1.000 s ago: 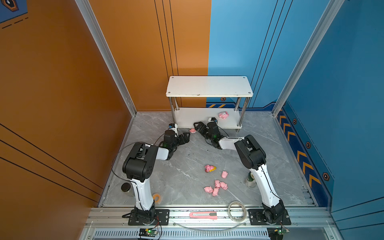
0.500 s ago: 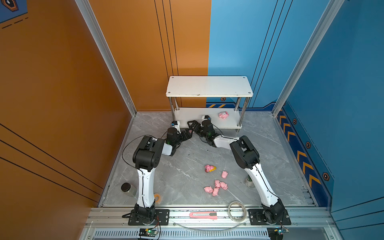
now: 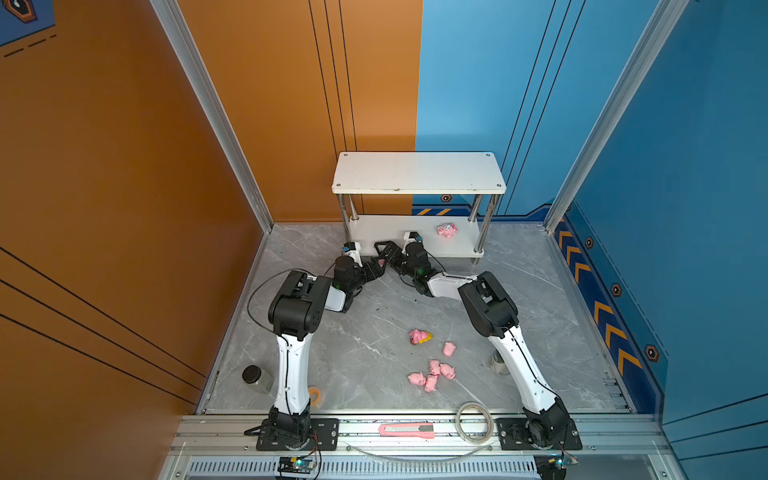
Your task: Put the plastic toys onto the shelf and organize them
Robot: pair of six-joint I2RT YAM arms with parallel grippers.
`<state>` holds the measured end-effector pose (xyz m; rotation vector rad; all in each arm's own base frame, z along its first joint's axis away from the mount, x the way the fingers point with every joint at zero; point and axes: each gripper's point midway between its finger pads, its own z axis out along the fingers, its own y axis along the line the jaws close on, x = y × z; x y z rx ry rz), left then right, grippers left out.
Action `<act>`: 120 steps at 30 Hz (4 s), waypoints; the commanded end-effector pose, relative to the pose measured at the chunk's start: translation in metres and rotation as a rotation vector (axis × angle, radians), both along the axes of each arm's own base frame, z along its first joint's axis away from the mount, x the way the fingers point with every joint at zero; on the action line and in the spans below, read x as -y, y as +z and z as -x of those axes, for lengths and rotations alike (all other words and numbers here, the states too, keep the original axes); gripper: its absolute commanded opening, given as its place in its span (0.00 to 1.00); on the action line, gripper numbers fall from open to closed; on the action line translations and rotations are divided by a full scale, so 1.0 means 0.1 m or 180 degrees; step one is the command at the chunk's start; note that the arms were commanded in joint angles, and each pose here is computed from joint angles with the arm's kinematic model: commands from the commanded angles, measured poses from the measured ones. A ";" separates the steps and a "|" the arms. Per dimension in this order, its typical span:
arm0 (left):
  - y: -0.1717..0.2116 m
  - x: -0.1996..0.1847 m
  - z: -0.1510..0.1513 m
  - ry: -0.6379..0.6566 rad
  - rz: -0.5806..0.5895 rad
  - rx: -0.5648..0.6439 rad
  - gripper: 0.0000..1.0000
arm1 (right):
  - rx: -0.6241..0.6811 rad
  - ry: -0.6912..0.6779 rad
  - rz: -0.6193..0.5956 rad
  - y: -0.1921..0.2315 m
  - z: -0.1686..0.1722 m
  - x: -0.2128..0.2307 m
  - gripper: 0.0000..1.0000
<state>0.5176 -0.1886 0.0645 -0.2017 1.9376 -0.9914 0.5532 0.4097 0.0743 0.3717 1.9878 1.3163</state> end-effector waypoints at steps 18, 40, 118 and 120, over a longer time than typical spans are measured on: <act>0.40 -0.12 1.01 -0.0180 0.0068 0.0095 0.82 | -0.0634 0.0380 0.0386 -0.47 1.51 0.06 0.96; 0.25 -0.20 0.07 -0.0078 0.0163 0.0157 0.81 | -0.0449 0.0341 0.0689 -0.65 0.10 -0.09 0.97; 1.22 -0.92 -0.52 0.0720 -0.1568 0.0591 0.93 | 0.0477 -0.1216 0.3209 1.02 0.10 3.17 0.89; 1.24 -0.92 -0.58 0.0714 -0.1569 0.0623 0.93 | 0.0550 -0.1228 0.3256 1.04 0.02 3.18 0.89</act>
